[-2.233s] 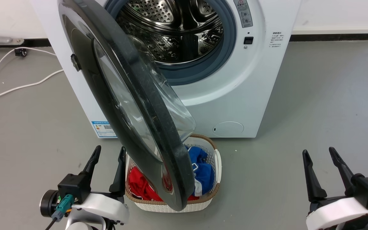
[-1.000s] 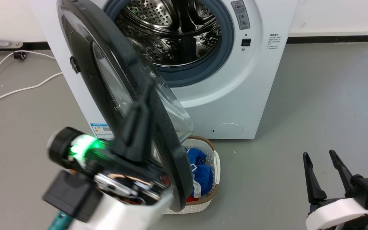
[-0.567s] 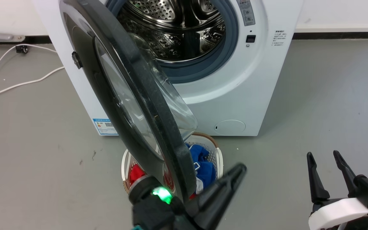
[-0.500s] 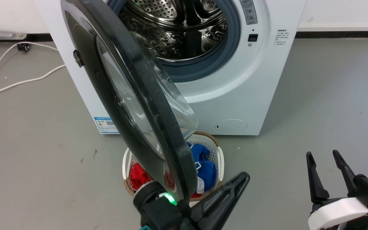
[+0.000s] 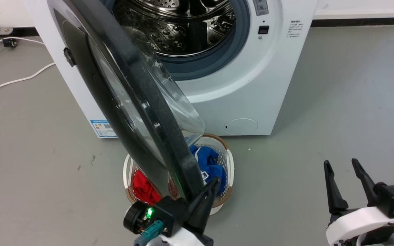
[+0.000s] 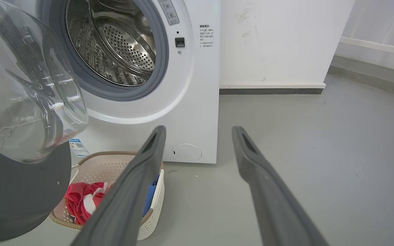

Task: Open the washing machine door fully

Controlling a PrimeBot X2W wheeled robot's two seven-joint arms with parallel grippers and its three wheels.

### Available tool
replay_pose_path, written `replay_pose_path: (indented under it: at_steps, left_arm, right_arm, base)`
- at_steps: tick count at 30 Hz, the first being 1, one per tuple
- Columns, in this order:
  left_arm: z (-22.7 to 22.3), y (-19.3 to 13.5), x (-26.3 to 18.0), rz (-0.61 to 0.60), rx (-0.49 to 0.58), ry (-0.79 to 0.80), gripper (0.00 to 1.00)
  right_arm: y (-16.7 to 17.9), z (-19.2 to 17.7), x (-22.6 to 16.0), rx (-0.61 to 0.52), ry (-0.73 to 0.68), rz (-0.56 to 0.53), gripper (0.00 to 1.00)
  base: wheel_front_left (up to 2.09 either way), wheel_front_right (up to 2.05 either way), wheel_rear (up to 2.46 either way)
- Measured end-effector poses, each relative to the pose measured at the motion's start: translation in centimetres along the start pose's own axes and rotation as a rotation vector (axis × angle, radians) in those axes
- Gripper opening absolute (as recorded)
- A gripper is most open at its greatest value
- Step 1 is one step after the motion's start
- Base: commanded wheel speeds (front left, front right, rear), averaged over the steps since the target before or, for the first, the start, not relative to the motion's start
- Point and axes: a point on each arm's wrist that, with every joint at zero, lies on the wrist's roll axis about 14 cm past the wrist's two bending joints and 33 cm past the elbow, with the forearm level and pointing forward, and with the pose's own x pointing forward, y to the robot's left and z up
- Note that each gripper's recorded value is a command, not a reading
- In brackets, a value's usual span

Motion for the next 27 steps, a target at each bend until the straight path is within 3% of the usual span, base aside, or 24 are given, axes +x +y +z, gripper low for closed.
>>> replay_pose_path:
  at_steps: [13, 27]
  left_arm:
    - [-0.1, 2.8, -1.9, 0.156, -0.011, -0.032, 0.0]
    - [2.0, 7.2, -7.3, 0.406, 0.001, -0.119, 0.0]
  right_arm:
    - [0.7, -0.8, 1.0, 0.01, 0.019, 0.023, 1.0]
    - [6.2, -0.8, 4.0, 0.006, 0.022, 0.186, 1.0]
  base:
    - [0.0, 0.0, 0.0]
    - [0.0, 0.0, 0.0]
